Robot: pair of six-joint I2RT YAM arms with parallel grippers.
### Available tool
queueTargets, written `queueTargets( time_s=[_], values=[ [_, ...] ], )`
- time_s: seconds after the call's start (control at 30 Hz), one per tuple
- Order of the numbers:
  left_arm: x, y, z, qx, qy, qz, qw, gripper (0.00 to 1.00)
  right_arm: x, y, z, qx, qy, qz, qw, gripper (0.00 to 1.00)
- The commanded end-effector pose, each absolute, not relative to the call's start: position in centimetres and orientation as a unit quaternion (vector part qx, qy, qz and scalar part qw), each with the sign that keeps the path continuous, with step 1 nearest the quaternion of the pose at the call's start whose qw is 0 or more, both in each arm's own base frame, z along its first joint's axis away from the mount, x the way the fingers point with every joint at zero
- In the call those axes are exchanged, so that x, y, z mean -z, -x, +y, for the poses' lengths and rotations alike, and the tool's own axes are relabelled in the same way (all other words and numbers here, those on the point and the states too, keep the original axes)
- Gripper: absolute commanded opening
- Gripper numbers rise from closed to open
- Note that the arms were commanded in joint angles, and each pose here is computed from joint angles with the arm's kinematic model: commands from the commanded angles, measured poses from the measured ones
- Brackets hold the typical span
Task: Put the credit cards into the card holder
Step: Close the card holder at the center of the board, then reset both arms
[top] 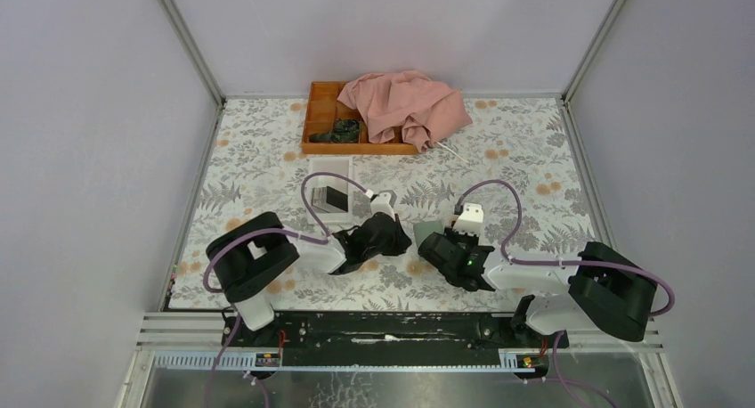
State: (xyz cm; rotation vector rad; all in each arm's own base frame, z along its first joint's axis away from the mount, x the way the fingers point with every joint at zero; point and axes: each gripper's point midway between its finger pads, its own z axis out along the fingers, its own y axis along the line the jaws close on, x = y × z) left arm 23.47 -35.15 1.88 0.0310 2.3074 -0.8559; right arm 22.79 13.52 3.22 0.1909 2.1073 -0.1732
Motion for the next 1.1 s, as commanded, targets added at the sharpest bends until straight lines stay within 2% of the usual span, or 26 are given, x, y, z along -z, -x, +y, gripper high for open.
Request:
queueTargets(
  time_s=[0.0,0.13,0.3,0.33,0.37,0.47,0.5,0.53,0.63,0.8,0.9,1.07],
  values=[
    [-2.9,-24.1,-33.1,0.291,0.005,0.884,0.365,0.09,-5.1,-23.5,12.5,0.081,-0.104,0.846,0.516,0.19],
    [-3.6,-24.3,-31.1,0.264,0.021,0.884,0.384,0.1,-6.2,-23.8,12.2,0.087,-0.106,0.841,0.524,0.28],
    [-5.7,-25.5,-28.3,0.209,0.039,0.878,0.43,0.15,-8.5,-24.2,11.7,0.093,-0.118,0.829,0.539,0.32],
    [-6.2,-25.9,-27.7,0.195,0.042,0.875,0.442,0.21,-9.1,-24.3,11.6,0.097,-0.118,0.826,0.543,0.33],
    [-6.8,-26.2,-27.0,0.182,0.047,0.871,0.454,0.3,-9.8,-24.4,11.4,0.1,-0.118,0.822,0.548,0.41],
    [-8.9,-27.5,-25.7,0.157,0.059,0.858,0.486,0.43,-11.7,-24.4,10.1,0.133,-0.115,0.814,0.553,0.54],
    [-9.6,-27.9,-25.4,0.151,0.063,0.853,0.495,0.48,-12.3,-24.4,9.6,0.143,-0.117,0.81,0.556,0.64],
    [-10.2,-28.3,-25.2,0.146,0.066,0.848,0.504,0.51,-12.8,-24.4,9.2,0.15,-0.12,0.806,0.56,0.69],
    [-11.5,-29.5,-24.5,0.129,0.072,0.84,0.523,0.6,-14.1,-24.1,8.2,0.156,-0.133,0.795,0.57,0.76],
    [-13.2,-30.9,-23.3,0.116,0.084,0.829,0.54,0.71,-15.0,-23.9,7.5,0.141,-0.142,0.787,0.584,0.8],
    [-14.2,-31.4,-22.6,0.11,0.092,0.818,0.557,0.8,-15.2,-23.7,7.1,0.133,-0.152,0.78,0.592,0.88],
    [-15.6,-31.6,-21.5,0.113,0.108,0.795,0.586,0.85,-15.1,-23.6,6.5,0.139,-0.174,0.768,0.601,0.99]
  ],
)
